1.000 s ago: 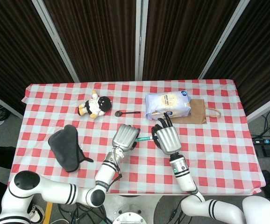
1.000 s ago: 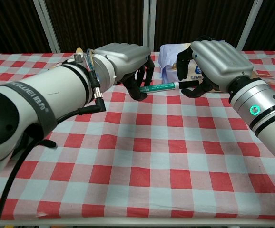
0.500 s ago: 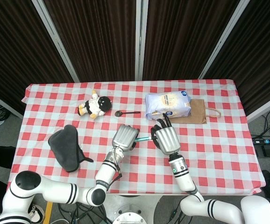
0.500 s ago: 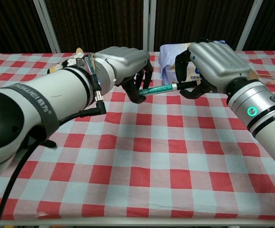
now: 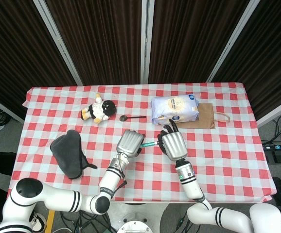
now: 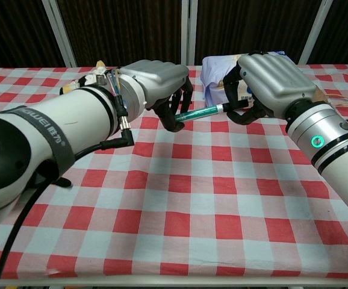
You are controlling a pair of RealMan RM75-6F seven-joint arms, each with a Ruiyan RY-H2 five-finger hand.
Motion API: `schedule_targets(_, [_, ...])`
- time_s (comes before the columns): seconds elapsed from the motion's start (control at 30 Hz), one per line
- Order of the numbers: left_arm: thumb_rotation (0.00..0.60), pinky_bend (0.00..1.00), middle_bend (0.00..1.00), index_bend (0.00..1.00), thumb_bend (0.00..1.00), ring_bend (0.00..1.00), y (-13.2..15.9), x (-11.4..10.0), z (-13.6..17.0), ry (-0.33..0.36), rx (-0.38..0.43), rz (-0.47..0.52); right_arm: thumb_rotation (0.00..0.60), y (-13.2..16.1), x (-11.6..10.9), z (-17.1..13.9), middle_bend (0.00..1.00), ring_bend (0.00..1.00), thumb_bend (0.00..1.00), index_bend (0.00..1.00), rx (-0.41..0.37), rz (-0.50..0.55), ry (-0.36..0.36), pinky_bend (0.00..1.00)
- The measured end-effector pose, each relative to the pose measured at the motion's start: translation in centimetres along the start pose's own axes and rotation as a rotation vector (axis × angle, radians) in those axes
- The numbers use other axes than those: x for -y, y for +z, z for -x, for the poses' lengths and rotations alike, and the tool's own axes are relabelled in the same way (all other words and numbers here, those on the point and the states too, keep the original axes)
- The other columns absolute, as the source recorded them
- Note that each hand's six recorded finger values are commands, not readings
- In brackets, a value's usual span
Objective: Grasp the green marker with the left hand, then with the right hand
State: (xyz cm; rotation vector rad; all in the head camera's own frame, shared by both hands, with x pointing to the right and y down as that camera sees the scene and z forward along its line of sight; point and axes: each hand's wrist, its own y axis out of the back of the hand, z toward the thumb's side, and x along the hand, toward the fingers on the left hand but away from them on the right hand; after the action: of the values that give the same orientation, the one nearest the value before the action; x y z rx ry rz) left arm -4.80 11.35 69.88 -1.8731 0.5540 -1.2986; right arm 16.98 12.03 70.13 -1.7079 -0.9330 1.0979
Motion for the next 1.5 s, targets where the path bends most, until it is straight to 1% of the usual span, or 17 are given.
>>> schedule_targets(0.27, [0.600, 0.56, 0.56, 0.54, 0.43, 0.50, -0.2, 0.1, 0.1, -0.002, 0.000, -0.006, 0.600, -0.4, 0.1, -0.1, 0.74, 0.36, 0.30, 0.89, 0.016, -0.008, -0.008, 0.19])
schedule_targets(0.37, [0.600, 0.56, 0.56, 0.54, 0.43, 0.50, -0.4, 0.3, 0.1, -0.006, -0.003, -0.012, 0.600, -0.8, 0.2, -0.2, 0.76, 0.37, 0.31, 0.91, 0.025, -0.012, -0.008, 0.20])
schedule_targets(0.53, [0.600, 0.56, 0.56, 0.54, 0.43, 0.50, -1.1, 0.6, 0.3, -0.011, -0.016, -0.004, 0.600, -1.8, 0.3, -0.6, 0.76, 0.37, 0.31, 0.91, 0.048, -0.016, -0.007, 0.20])
schedule_targets(0.67, [0.600, 0.56, 0.56, 0.53, 0.43, 0.50, -1.8, 1.3, 0.4, -0.018, -0.027, -0.001, 0.600, -3.4, 0.6, -1.0, 0.76, 0.37, 0.31, 0.91, 0.077, -0.029, 0.001, 0.20])
schedule_targets(0.9, [0.600, 0.56, 0.56, 0.53, 0.42, 0.50, -3.3, 3.3, 0.6, -0.044, -0.038, 0.003, 0.600, -6.4, 1.9, -2.1, 0.75, 0.37, 0.31, 0.92, 0.132, -0.050, 0.049, 0.20])
schedule_targets(1.07, [0.600, 0.56, 0.55, 0.52, 0.42, 0.50, -3.8, 4.5, 0.5, -0.049, -0.029, -0.024, 0.600, -7.6, 2.9, -2.8, 0.75, 0.37, 0.30, 0.91, 0.159, -0.045, 0.077, 0.20])
schedule_targets(1.13, [0.600, 0.54, 0.53, 0.49, 0.37, 0.47, -3.9, 5.0, 0.4, -0.055, -0.025, -0.040, 0.600, -7.9, 3.3, -2.9, 0.73, 0.36, 0.28, 0.88, 0.164, -0.045, 0.086, 0.20])
schedule_targets(1.2, [0.600, 0.50, 0.48, 0.41, 0.27, 0.43, -3.9, 5.5, 0.3, -0.070, -0.018, -0.045, 0.600, -8.0, 3.7, -3.1, 0.68, 0.34, 0.20, 0.79, 0.164, -0.042, 0.102, 0.16])
schedule_targets(1.23, [0.600, 0.50, 0.47, 0.39, 0.24, 0.42, -3.9, 5.6, 0.4, -0.075, -0.013, -0.043, 0.600, -8.1, 3.9, -3.2, 0.65, 0.32, 0.16, 0.76, 0.163, -0.038, 0.110, 0.15])
schedule_targets(1.27, [0.600, 0.48, 0.45, 0.37, 0.22, 0.41, -3.9, 5.6, 0.4, -0.076, -0.009, -0.042, 0.600, -8.1, 4.1, -3.2, 0.61, 0.29, 0.11, 0.70, 0.161, -0.034, 0.121, 0.12])
schedule_targets(1.3, [0.600, 0.48, 0.44, 0.35, 0.20, 0.39, -3.9, 5.6, 0.3, -0.073, -0.004, -0.042, 0.600, -8.2, 4.2, -3.3, 0.56, 0.25, 0.08, 0.64, 0.160, -0.031, 0.132, 0.09])
schedule_targets(1.37, [0.600, 0.46, 0.41, 0.33, 0.18, 0.37, -4.0, 5.5, 0.3, -0.066, 0.003, -0.040, 0.600, -8.3, 4.4, -3.4, 0.46, 0.18, 0.04, 0.53, 0.158, -0.023, 0.157, 0.04])
schedule_targets(1.5, [0.600, 0.43, 0.38, 0.32, 0.16, 0.34, -4.5, 5.5, 0.4, -0.056, 0.002, -0.024, 0.600, -8.5, 4.4, -3.6, 0.33, 0.09, 0.02, 0.39, 0.156, -0.006, 0.189, 0.00])
